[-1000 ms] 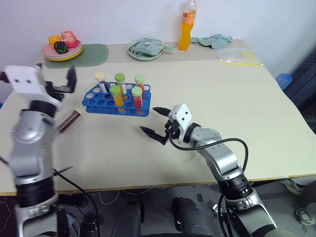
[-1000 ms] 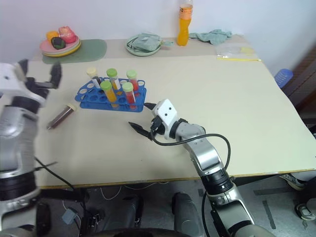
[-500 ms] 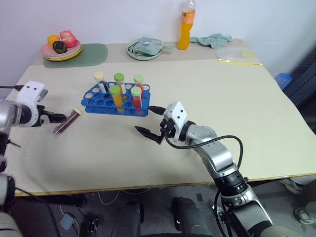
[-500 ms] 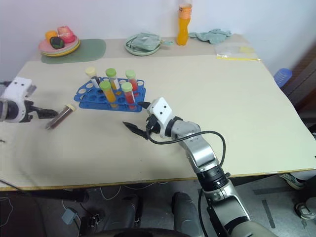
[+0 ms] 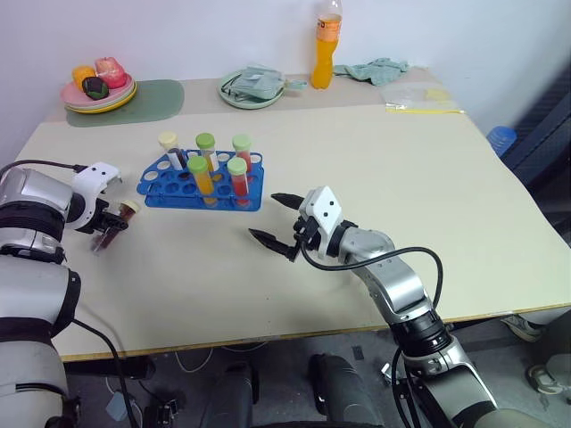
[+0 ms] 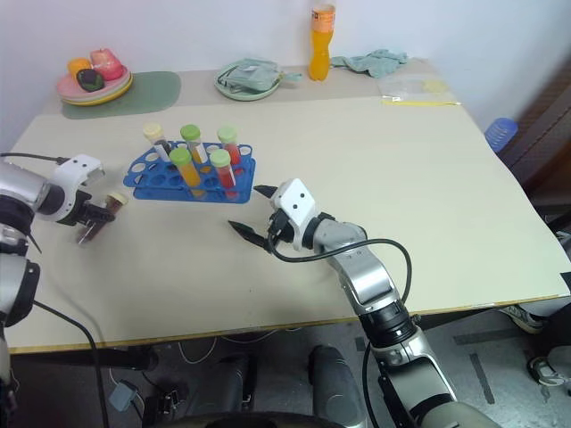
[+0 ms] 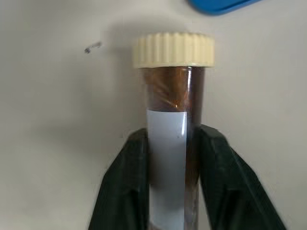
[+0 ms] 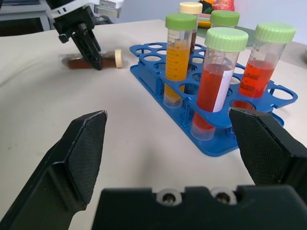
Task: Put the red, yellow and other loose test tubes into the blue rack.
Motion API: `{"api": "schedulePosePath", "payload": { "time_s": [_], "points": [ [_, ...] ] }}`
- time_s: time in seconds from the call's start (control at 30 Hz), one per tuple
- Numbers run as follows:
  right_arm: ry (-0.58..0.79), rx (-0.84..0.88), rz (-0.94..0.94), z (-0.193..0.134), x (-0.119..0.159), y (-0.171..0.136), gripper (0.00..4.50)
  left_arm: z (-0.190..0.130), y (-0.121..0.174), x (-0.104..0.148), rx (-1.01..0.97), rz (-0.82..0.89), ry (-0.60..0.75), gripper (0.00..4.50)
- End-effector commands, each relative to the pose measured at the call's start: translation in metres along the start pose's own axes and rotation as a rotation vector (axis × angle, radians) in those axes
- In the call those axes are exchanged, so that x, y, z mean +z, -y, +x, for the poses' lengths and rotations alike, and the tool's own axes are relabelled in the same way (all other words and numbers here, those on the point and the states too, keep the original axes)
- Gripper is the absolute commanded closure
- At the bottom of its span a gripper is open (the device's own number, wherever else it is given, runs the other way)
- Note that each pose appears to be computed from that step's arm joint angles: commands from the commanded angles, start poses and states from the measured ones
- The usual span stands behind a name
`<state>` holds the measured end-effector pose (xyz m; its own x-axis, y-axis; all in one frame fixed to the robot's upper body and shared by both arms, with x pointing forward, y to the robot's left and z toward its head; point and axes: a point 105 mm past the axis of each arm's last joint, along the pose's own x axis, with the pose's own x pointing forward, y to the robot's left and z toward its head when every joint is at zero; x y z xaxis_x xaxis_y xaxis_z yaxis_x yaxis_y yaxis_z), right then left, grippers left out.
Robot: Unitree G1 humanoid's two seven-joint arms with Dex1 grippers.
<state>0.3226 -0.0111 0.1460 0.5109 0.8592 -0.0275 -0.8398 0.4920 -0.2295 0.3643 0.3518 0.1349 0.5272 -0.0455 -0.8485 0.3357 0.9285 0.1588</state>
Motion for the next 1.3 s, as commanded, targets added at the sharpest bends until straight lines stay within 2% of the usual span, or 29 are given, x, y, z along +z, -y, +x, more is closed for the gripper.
{"api": "schedulePosePath", "payload": {
  "time_s": [0.03,0.13,0.17,0.2,0.27,0.33,0.37,0.43,0.5,0.63,0.73,0.87,1.07,1.3],
  "points": [
    [0.047,0.013,-0.026,-0.005,0.015,-0.003,0.0,-0.036,-0.03,0.026,0.128,-0.047,0.231,3.69],
    [0.042,0.014,-0.015,-0.007,0.013,-0.004,0.0,-0.088,-0.06,0.068,0.393,-0.03,0.688,3.69],
    [0.04,0.018,-0.01,-0.007,0.012,-0.004,0.0,-0.112,-0.06,0.082,0.462,-0.07,0.892,3.69],
    [0.039,0.021,-0.005,-0.006,0.012,-0.005,0.0,-0.126,-0.056,0.085,0.498,-0.131,1.024,3.69],
    [0.038,0.027,0.004,-0.005,0.011,-0.005,0.0,-0.139,-0.026,0.085,0.555,-0.149,1.234,3.69],
    [0.038,0.034,0.011,-0.003,0.011,-0.006,0.0,-0.14,0.008,0.084,0.587,-0.141,1.338,3.69],
    [0.038,0.042,0.014,-0.002,0.01,-0.006,0.0,-0.131,0.03,0.086,0.583,-0.159,1.368,3.69],
    [0.039,0.057,0.012,0.001,0.01,-0.008,0.0,-0.113,0.067,0.092,0.616,-0.113,1.388,3.69],
    [0.04,0.067,0.005,0.003,0.011,-0.008,0.0,-0.094,0.091,0.094,0.639,-0.133,1.394,3.69],
    [0.042,0.065,-0.002,0.004,0.012,-0.008,0.0,-0.062,0.114,0.096,0.657,-0.204,1.351,3.69],
    [0.042,0.048,-0.002,0.003,0.013,-0.006,0.0,-0.049,0.127,0.101,0.636,-0.209,1.335,3.69],
    [0.041,0.027,0.004,0.001,0.012,-0.004,0.0,-0.044,0.133,0.104,0.654,-0.176,1.326,3.69],
    [0.043,0.005,0.008,0.0,0.012,-0.002,0.0,-0.036,0.122,0.104,0.711,-0.165,1.281,3.69],
    [0.045,0.002,0.008,0.0,0.012,-0.002,0.0,-0.014,0.118,0.107,0.626,-0.18,1.216,3.69]
  ]
}}
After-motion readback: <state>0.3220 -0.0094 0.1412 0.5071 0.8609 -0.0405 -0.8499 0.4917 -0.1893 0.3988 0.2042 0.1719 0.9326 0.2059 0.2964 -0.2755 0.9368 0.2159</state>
